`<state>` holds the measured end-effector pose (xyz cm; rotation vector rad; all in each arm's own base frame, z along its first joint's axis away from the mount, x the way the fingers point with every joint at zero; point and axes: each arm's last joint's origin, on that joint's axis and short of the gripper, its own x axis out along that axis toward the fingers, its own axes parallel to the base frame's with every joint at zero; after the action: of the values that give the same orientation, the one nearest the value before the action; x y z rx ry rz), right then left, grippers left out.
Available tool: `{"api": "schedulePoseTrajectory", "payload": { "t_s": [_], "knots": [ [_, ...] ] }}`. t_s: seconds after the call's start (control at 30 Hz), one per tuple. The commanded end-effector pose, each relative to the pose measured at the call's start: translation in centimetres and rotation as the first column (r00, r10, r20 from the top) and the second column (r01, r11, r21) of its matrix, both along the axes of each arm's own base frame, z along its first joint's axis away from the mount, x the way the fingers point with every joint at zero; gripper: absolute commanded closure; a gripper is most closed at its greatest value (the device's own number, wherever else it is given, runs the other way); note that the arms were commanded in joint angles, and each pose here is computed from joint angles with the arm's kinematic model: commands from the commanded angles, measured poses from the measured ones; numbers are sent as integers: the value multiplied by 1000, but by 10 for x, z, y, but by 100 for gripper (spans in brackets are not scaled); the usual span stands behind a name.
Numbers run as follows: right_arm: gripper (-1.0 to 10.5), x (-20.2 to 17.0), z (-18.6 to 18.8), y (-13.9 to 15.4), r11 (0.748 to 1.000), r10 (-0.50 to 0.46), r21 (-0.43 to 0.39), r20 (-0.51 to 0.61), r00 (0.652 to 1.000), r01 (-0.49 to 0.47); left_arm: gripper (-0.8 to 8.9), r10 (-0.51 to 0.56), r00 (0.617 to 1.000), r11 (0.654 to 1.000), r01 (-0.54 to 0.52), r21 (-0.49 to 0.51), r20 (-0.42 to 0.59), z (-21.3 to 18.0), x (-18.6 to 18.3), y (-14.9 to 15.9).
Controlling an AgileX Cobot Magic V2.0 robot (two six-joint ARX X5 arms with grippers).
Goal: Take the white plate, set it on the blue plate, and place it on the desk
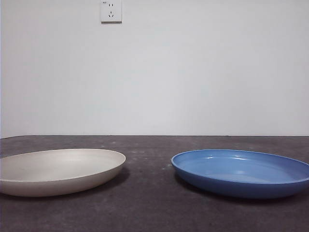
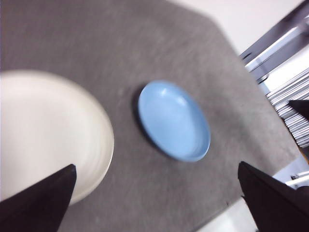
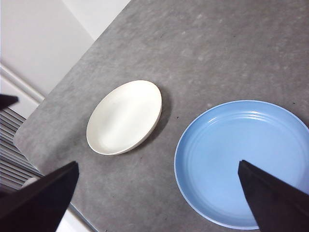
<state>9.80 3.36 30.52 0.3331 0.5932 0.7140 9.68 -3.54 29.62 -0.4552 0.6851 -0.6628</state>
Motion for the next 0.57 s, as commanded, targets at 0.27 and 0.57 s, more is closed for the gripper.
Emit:
{"api": "schedulePoseTrajectory", "payload": {
  "t_s": [0.27,0.57],
  "knots": [
    [331,-2,3,0,1000,11,-1,-8,1000,-11,225,88,952,996,-86,18,-292,-26,51,11],
    [331,-2,2,0,1000,11,-4,-23,1000,-11,260,178,875,984,-170,59,-450,-65,100,33]
  ]
}}
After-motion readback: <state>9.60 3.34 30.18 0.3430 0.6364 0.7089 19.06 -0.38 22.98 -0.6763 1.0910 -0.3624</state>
